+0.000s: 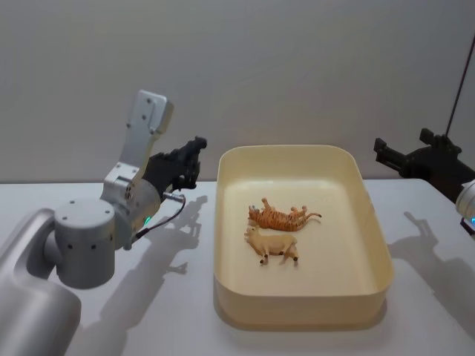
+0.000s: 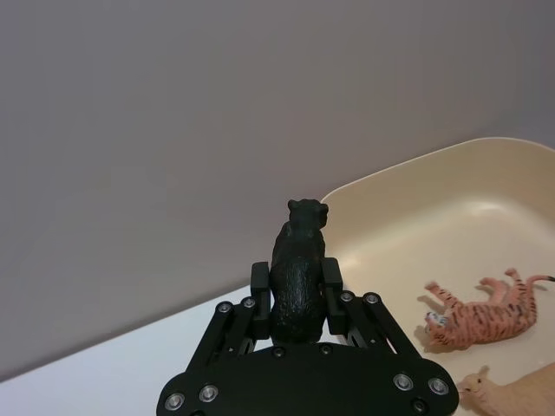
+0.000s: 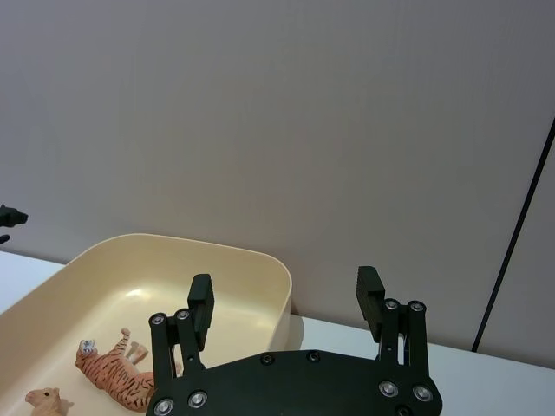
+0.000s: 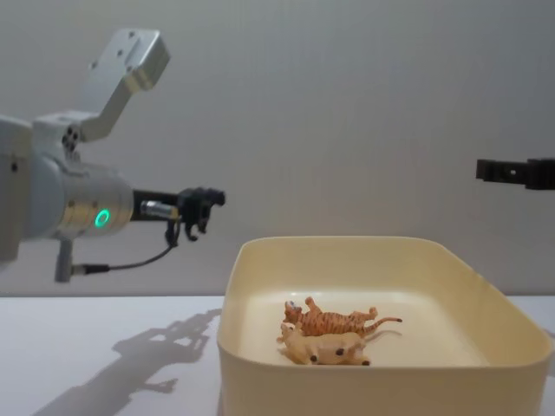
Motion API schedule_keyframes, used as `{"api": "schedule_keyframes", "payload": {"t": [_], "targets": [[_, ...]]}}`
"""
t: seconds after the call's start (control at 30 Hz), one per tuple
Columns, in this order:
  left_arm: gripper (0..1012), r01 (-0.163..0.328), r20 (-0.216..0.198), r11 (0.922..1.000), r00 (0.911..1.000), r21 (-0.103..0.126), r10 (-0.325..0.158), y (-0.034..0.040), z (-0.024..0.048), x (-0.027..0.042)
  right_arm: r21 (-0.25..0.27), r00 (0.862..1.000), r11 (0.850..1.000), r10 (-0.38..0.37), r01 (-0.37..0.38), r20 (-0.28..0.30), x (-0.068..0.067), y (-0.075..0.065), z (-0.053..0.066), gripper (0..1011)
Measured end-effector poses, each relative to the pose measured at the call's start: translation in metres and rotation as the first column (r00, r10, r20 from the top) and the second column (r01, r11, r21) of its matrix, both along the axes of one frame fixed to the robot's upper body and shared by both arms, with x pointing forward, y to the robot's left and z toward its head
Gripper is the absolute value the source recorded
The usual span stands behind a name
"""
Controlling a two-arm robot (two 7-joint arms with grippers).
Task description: Pick up the toy alternately with two hands and place it into the central storage box.
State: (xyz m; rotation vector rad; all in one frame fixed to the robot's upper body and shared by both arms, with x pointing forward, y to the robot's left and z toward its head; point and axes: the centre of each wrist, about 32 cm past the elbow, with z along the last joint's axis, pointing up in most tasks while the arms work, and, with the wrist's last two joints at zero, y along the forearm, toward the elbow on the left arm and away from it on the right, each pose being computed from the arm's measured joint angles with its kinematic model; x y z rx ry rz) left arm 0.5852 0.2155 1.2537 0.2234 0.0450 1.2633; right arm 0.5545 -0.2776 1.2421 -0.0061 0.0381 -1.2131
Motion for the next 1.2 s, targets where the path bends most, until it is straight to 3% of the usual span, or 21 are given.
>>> {"api": "schedule_keyframes", "payload": {"t": [0.27,0.33,0.5,0.7,0.9,0.93,1.2], "targets": [[313,0.108,0.010,0.9940,0.9941,0.022,-0.108,-0.0052,0.0184,0.0023,0.000,1.000,1.000,0.000,0.000,0.000,0.000,0.000,0.000,1001],[313,0.155,0.008,0.9874,0.9878,0.032,-0.156,-0.0078,0.0253,0.0035,0.000,1.000,1.000,0.000,0.000,0.000,0.000,0.000,0.000,1001],[313,0.214,0.004,0.9760,0.9768,0.041,-0.214,-0.0117,0.0326,0.0053,0.000,1.000,1.000,0.000,0.000,0.000,0.000,0.000,0.000,1001],[313,0.316,-0.009,0.9471,0.9488,0.058,-0.316,-0.0217,0.0429,0.0100,0.000,1.000,1.000,0.000,0.000,0.000,0.000,0.000,0.000,1001],[313,0.371,-0.024,0.9253,0.9286,0.079,-0.370,-0.0304,0.0460,0.0136,0.000,1.000,1.000,0.000,0.000,0.000,0.000,0.000,0.000,1001],[317,0.371,-0.024,0.9253,0.9286,0.079,-0.370,-0.0304,0.0460,0.0136,0.000,1.000,1.000,0.000,0.000,0.000,0.000,0.000,0.000,1001],[566,0.411,-0.036,0.9065,0.9116,0.096,-0.409,-0.0376,0.0481,0.0164,0.000,1.000,1.000,0.000,0.000,0.000,0.000,0.000,0.000,1001]]}}
